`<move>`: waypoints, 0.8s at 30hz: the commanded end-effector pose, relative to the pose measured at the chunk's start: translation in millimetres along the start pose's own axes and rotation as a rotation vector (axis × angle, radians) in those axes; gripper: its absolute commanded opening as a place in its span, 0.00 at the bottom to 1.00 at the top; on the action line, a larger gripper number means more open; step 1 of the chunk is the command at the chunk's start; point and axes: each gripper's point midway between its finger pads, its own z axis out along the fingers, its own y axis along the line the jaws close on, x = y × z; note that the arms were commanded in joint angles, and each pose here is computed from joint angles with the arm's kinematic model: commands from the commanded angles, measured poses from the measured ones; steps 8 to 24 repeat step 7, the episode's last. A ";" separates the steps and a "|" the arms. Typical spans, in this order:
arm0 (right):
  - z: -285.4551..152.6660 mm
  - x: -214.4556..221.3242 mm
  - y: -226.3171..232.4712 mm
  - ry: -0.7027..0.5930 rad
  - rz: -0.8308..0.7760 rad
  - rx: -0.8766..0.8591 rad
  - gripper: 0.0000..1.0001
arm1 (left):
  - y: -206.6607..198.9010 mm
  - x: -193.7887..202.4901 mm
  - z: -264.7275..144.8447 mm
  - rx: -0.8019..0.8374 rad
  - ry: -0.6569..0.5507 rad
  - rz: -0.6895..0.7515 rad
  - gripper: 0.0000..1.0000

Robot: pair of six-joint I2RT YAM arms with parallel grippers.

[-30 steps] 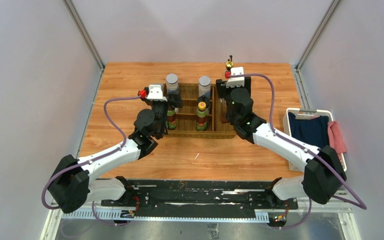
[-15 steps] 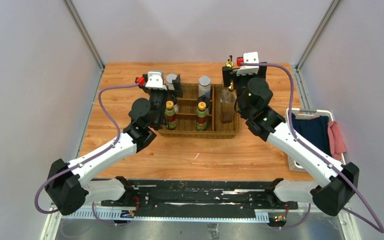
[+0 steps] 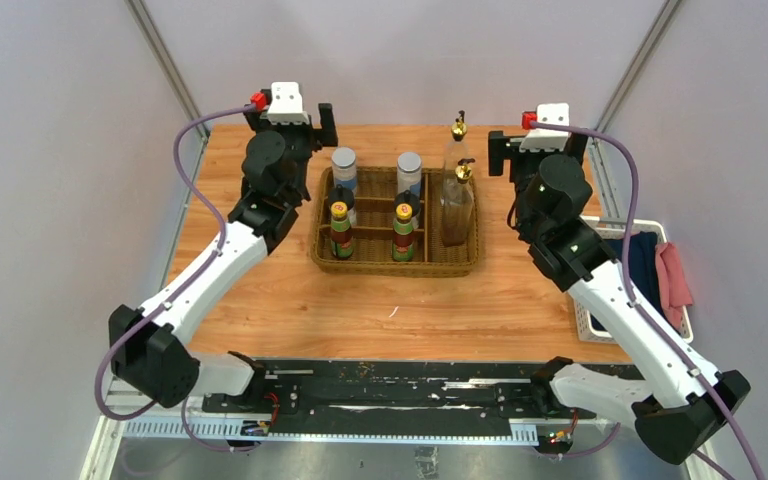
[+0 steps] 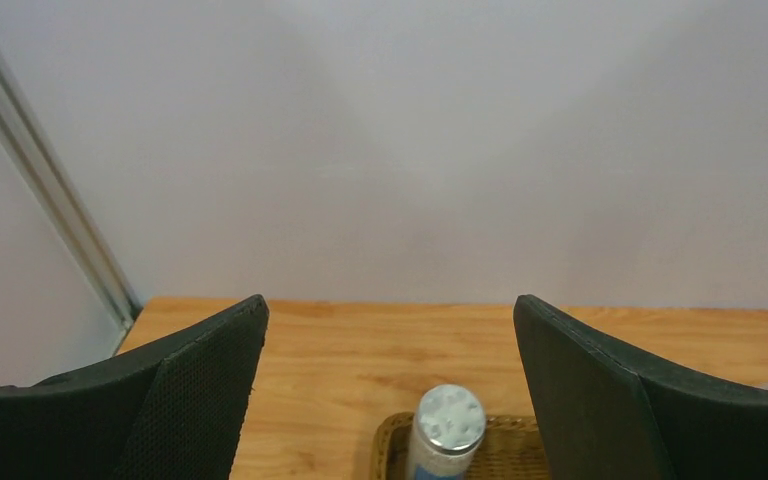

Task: Organize the condiment bottles
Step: Reset both arms

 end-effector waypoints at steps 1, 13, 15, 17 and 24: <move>3.6 28.4 -19.0 0.093 0.000 0.116 1.00 | 14.8 45.8 13.8 0.015 0.125 0.003 1.00; 31.4 69.8 -19.1 0.197 0.002 0.163 1.00 | 37.2 99.8 19.5 -0.034 0.221 -0.032 1.00; 31.4 69.8 -19.1 0.197 0.002 0.163 1.00 | 37.2 99.8 19.5 -0.034 0.221 -0.032 1.00; 31.4 69.8 -19.1 0.197 0.002 0.163 1.00 | 37.2 99.8 19.5 -0.034 0.221 -0.032 1.00; 31.4 69.8 -19.1 0.197 0.002 0.163 1.00 | 37.2 99.8 19.5 -0.034 0.221 -0.032 1.00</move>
